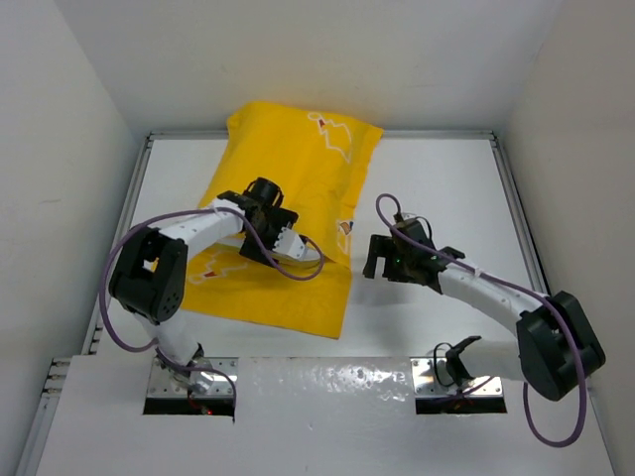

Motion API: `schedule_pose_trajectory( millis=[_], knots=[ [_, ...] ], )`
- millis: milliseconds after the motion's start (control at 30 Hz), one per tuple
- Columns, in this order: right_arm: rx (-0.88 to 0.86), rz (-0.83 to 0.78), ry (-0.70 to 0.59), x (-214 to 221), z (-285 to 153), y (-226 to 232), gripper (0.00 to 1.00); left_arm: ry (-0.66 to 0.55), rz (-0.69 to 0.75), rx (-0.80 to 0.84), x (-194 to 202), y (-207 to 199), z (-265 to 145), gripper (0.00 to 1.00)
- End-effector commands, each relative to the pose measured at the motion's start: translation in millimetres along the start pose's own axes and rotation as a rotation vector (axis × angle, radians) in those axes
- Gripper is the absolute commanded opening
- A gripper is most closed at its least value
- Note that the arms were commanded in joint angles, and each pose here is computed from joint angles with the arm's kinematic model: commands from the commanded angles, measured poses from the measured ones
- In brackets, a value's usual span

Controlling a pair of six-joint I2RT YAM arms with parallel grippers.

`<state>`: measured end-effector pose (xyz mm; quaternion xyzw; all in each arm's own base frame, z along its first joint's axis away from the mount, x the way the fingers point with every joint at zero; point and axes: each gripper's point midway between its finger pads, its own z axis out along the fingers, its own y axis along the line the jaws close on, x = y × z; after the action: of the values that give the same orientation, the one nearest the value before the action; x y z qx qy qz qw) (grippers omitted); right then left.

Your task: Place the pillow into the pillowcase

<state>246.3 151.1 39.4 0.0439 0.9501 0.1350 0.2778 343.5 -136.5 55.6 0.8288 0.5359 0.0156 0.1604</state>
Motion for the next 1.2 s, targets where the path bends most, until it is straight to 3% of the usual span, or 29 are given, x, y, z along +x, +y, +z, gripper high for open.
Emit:
schedule_pose_trajectory(
  millis=[0,33,100,167,200,333,367,433,467,533,567,600,667,767,800,867,900,967,1000,1033,1100,1167],
  knots=[
    [-0.054,0.039,-0.057,-8,4,20,0.99,0.087,-0.149,-0.232,20,35,17,1.0],
    [-0.079,0.027,-0.062,-6,7,29,0.99,0.093,-0.18,-0.268,22,40,20,1.0],
    [-0.123,0.053,-0.002,7,20,38,0.99,0.086,-0.289,-0.342,28,47,28,0.74],
    [-0.228,0.084,0.008,6,29,62,0.96,0.073,-0.401,-0.376,37,55,26,0.41],
    [-0.229,0.089,0.047,14,42,65,0.94,0.041,-0.507,-0.378,32,57,26,0.03],
    [-0.242,0.038,0.052,-7,62,103,0.9,-0.096,-0.878,-0.345,8,72,6,0.0],
    [-0.229,0.028,0.06,-8,67,105,0.87,-0.152,-1.075,-0.317,0,70,1,0.0],
    [-0.211,0.064,0.103,-5,79,109,0.79,-0.302,-1.278,-0.217,-20,69,-16,0.0],
    [-0.225,0.065,0.113,-4,81,112,0.65,-0.371,-1.481,-0.17,-31,67,-24,0.0],
    [-0.27,0.074,0.117,-8,84,123,0.4,-0.528,-1.672,-0.107,-54,66,-53,0.0],
    [-0.266,0.077,0.119,-11,85,122,0.24,-0.558,-1.696,-0.107,-60,66,-63,0.0],
    [-0.24,0.101,0.11,-26,86,115,0.0,-0.569,-1.72,-0.128,-60,69,-73,0.0],
    [-0.227,0.141,0.103,-46,89,101,0.0,-0.52,-1.85,-0.15,-51,65,-95,0.0],
    [-0.258,0.227,0.05,-113,91,75,0.0,-0.504,-2.023,-0.228,-29,57,-119,0.0],
    [-0.267,0.231,0.009,-156,82,72,0.0,-0.532,-2.04,-0.274,-27,58,-135,0.0],
    [-0.255,0.12,0.024,-181,87,70,0.0,-0.542,-2.102,-0.333,-24,58,-156,0.0],
    [-0.261,0.063,-0.002,-216,67,83,0.0,-0.529,-2.134,-0.4,-16,58,-165,0.0],
    [-0.271,-0.054,0.005,-232,63,89,0.0,-0.549,-2.227,-0.529,2,48,-187,0.0],
    [-0.265,-0.075,0.0,-241,50,93,0.05,-0.573,-2.258,-0.571,7,40,-198,0.0],
    [-0.255,-0.104,-0.003,-242,46,90,0.22,-0.549,-2.317,-0.565,17,28,-184,0.0],
    [-0.207,-0.127,-0.036,-241,33,80,0.39,-0.533,-2.348,-0.511,15,19,-168,0.0],
    [-0.166,-0.142,-0.055,-236,25,69,0.61,-0.592,-2.352,-0.428,7,24,-146,0.0]
  ],
)
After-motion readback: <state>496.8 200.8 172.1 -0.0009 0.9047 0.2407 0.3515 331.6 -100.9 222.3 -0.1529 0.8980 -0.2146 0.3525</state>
